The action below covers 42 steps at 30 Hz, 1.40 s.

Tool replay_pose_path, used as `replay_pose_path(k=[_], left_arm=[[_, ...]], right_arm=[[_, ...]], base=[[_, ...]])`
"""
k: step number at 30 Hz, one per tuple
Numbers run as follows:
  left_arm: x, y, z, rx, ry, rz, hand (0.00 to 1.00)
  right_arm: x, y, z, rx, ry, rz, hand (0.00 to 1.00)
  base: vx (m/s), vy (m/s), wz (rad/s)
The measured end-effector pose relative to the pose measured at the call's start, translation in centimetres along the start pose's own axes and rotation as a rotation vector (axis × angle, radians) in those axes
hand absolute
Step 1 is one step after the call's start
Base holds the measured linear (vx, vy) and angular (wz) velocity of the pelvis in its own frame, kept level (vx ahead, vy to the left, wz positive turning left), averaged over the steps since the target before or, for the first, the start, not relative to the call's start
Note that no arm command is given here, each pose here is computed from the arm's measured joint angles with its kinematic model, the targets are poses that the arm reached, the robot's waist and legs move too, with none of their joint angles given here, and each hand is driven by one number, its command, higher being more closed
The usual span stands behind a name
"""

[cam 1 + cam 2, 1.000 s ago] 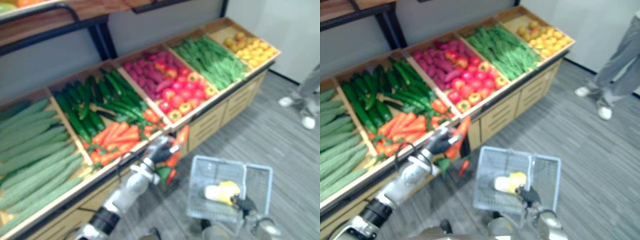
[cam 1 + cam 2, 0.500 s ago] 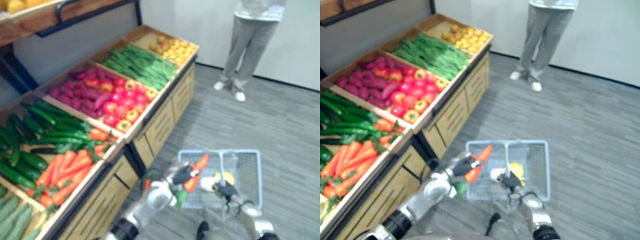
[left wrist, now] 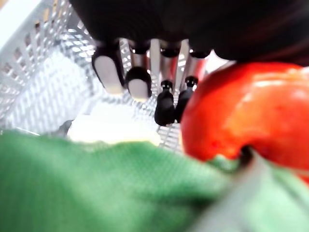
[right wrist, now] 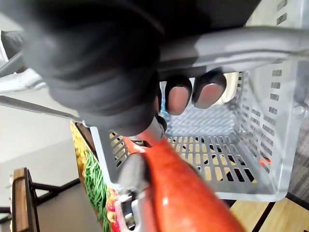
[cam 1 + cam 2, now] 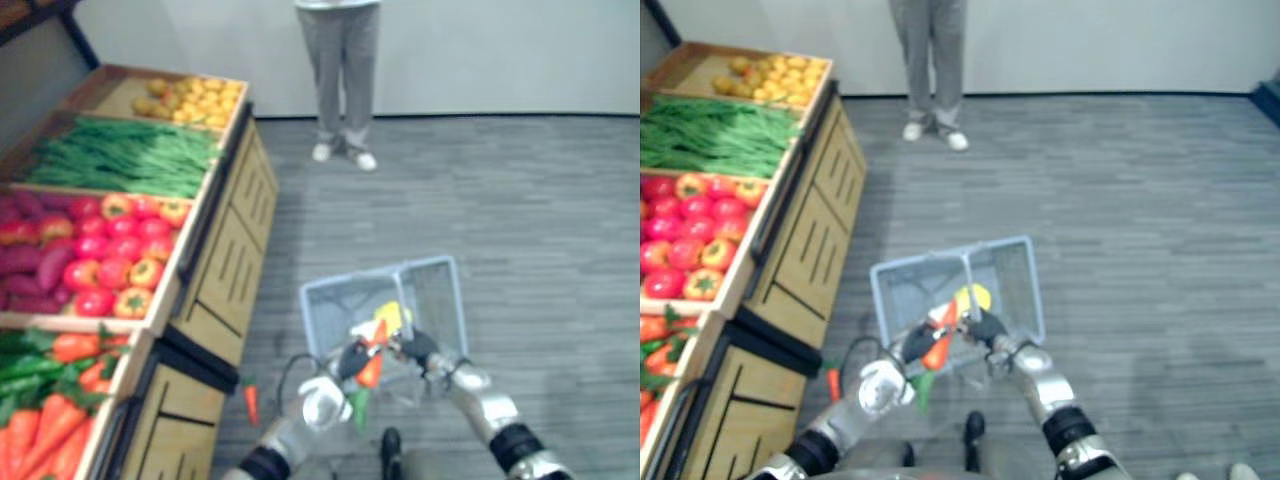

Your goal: Pick vegetable in the basket

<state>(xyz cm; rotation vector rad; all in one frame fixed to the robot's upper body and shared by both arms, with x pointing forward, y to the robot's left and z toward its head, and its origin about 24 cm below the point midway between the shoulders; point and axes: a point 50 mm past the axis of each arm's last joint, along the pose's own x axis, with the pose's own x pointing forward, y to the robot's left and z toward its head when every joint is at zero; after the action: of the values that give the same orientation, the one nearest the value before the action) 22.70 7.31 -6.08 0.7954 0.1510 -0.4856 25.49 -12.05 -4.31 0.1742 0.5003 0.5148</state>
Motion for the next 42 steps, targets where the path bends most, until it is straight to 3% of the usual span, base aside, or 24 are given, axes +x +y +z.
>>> replay_pose_path(k=[4, 9, 10, 29, 35, 42], left_arm=[[0.0, -0.6, -1.9, 0.042, 0.103, -0.023, 1.0], [0.9, 1.7, -3.1, 0.074, 0.171, 0.079, 1.0], [1.2, 2.2, -3.0, 0.08, 0.171, 0.102, 0.0], [1.4, 2.8, -2.5, 0.077, 0.105, 0.203, 0.0], [1.7, 3.4, -1.6, -0.04, 0.083, 0.237, 0.0], [0.5, 6.7, -2.9, -0.183, 0.11, 0.37, 0.0]], right_arm=[[-0.1, 0.4, 0.0, 0.011, 0.011, 0.035, 1.0], [-1.1, 1.0, 0.7, 0.013, -0.022, 0.091, 1.0], [-1.3, 1.0, 0.9, 0.019, -0.034, 0.098, 1.0], [-2.1, 2.6, 0.3, 0.112, -0.066, 0.138, 1.0], [-2.0, 1.9, 0.0, 0.148, -0.073, 0.074, 1.0], [-3.4, -1.7, -1.9, 0.195, -0.027, -0.109, 1.0]], base=[[0.1, 0.068, -0.23], [0.1, 0.072, -0.1], [0.04, 0.069, 0.02], [-0.02, 0.048, -0.03], [0.02, 0.036, 0.05], [0.01, 0.045, 0.05]])
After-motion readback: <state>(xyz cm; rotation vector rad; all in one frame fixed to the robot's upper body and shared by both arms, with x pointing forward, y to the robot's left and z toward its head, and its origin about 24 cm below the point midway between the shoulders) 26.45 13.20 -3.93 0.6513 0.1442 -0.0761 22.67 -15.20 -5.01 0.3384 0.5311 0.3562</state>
